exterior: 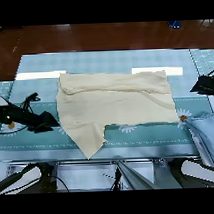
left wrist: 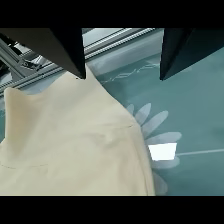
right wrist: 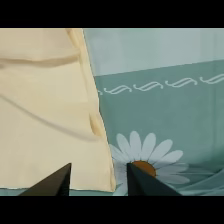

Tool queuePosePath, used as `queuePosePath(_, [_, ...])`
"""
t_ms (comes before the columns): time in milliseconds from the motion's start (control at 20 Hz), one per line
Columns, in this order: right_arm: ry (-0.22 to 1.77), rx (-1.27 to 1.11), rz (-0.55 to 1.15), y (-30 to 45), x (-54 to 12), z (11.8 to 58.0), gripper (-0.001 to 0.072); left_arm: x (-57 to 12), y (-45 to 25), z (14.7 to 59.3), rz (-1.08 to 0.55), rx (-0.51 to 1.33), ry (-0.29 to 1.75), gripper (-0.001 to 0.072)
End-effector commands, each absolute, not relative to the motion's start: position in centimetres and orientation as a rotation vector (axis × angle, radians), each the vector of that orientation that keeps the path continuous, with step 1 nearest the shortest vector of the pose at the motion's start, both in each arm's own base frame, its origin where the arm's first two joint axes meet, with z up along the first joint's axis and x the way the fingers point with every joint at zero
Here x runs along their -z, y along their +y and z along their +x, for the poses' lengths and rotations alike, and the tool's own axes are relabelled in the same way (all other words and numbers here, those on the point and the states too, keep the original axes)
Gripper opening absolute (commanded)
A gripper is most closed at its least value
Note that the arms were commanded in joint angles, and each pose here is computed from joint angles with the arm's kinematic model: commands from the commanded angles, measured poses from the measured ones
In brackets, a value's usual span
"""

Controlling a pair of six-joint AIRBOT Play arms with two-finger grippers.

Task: Fold the shirts.

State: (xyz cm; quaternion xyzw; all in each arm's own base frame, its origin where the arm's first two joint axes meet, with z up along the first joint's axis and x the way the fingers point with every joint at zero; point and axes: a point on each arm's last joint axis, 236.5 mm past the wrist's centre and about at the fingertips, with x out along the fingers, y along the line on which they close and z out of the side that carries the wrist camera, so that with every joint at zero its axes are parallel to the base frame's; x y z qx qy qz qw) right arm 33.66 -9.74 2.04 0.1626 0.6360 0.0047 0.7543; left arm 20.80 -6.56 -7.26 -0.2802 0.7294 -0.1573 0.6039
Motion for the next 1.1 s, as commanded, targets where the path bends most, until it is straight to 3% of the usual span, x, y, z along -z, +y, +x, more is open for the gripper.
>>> queuePosePath(0, [1.353, -0.04, 0.375, -9.1, -2.1, 34.2, 0.0437, 8.9, -9.2, 19.7, -0.759, 0.399, 1.636, 0.0535])
queuePosePath(400, [1.323, -0.083, 0.43, -7.7, -2.7, 34.9, 0.0435, 10.5, -12.9, 20.8, -0.718, 0.428, 1.596, 0.0512])
queuePosePath(450, [1.316, -0.092, 0.442, -7.5, -2.8, 35.1, 0.0435, 10.5, -13.8, 21.4, -0.753, 0.43, 1.579, 0.0449])
queuePosePath(500, [1.311, -0.098, 0.453, -7.2, -2.9, 35.2, 0.0435, 10.4, -14.5, 21.7, -0.781, 0.435, 1.574, 0.0298])
queuePosePath(550, [1.311, -0.102, 0.463, -7.1, -3.0, 35.2, 0.0435, 10.4, -15.1, 21.6, -0.788, 0.454, 1.581, 0.0012])
queuePosePath(750, [1.384, -0.014, 0.378, -10.0, -1.8, 33.2, 0.0443, 10.2, -15.4, 20.8, -0.774, 0.49, 1.607, 0.0021])
queuePosePath(900, [1.407, 0.066, 0.559, -12.4, 0.1, 30.3, 0.0443, 10.0, -15.5, 20.6, -0.768, 0.512, 1.611, 0.0021])
queuePosePath(1050, [1.452, -0.002, 0.704, -10.0, 3.5, 27.8, 0.0459, 10.0, -15.5, 20.6, -0.767, 0.514, 1.61, 0.002])
